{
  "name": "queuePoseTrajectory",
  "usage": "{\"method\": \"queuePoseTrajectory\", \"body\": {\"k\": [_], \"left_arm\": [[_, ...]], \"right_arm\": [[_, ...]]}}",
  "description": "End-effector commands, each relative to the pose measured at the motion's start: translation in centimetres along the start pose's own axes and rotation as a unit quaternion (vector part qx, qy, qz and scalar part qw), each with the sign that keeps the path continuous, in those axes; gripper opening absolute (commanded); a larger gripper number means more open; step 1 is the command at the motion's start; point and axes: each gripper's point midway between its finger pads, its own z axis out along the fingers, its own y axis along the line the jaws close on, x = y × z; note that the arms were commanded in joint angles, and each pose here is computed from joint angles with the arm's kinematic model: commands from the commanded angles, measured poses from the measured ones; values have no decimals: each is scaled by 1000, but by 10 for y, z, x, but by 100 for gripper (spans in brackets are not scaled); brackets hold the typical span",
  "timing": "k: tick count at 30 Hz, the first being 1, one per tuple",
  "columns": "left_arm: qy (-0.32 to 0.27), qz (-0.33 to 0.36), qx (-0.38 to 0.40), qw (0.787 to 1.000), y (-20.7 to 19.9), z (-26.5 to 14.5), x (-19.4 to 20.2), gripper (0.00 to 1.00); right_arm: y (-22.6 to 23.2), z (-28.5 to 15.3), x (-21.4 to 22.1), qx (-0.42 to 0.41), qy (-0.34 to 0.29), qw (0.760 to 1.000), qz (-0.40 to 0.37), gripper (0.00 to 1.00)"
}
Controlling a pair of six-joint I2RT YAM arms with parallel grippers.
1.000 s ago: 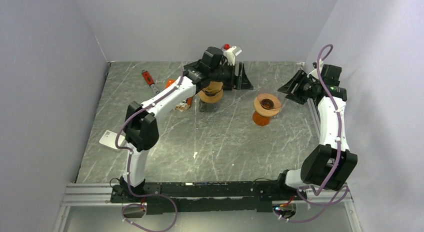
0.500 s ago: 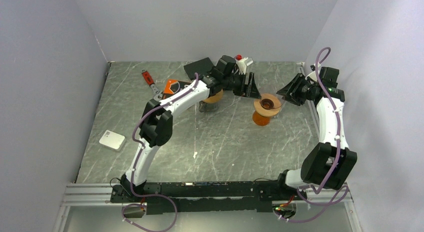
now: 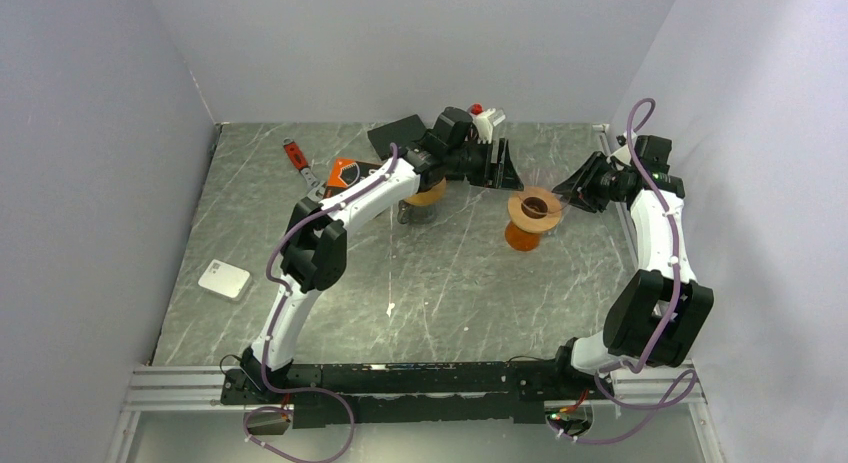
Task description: Place the coffee filter in the dripper
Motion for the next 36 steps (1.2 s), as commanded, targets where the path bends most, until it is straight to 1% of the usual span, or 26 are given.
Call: {"method": "queuePoseTrajectory", "body": {"k": [1, 3, 5, 7, 12, 15, 17, 18, 21, 24, 26, 27, 30, 33, 36], "left_arm": [[-18, 19, 5, 1000, -8, 0, -14, 71], [-22, 24, 9, 999, -11, -1, -17, 71], [-29, 36, 18, 999, -18, -3, -22, 73], [-37, 58, 28, 997, -27, -9, -30, 75], [-78, 131, 16, 988, -49, -35, -56, 82], [-116, 188, -16, 975, -57, -60, -74, 87], [-146, 222, -46, 963, -62, -82, -86, 89], [-157, 235, -65, 957, -62, -93, -90, 91], [-182, 268, -130, 937, -56, -128, -97, 94], [-185, 286, -216, 915, -31, -161, -93, 96], [-174, 283, -263, 906, -11, -182, -85, 98], [-176, 274, -291, 899, -2, -199, -84, 98], [-164, 222, -349, 895, 41, -240, -67, 98], [-169, 153, -390, 892, 76, -280, -45, 98], [-170, 101, -419, 886, 105, -314, -20, 98]], "right_arm": [[-2, 0, -4, 6, -6, 1000, 2, 38], [1, -2, -5, 1, -9, 1000, -6, 38], [10, -9, -9, -12, -20, 1000, -20, 40], [23, -20, -16, -24, -40, 998, -37, 52], [52, -56, -36, -34, -106, 991, -76, 80], [66, -72, -43, -39, -136, 986, -90, 93], [74, -82, -45, -44, -151, 982, -100, 98], [78, -84, -45, -47, -156, 981, -105, 99], [91, -89, -45, -59, -164, 977, -121, 99], [106, -88, -40, -73, -164, 974, -137, 99], [117, -84, -37, -81, -162, 972, -148, 99], [122, -82, -35, -84, -161, 971, -154, 99], [134, -76, -32, -86, -156, 969, -172, 99], [142, -71, -29, -93, -148, 968, -180, 99], [145, -68, -28, -98, -145, 968, -182, 99]]}}
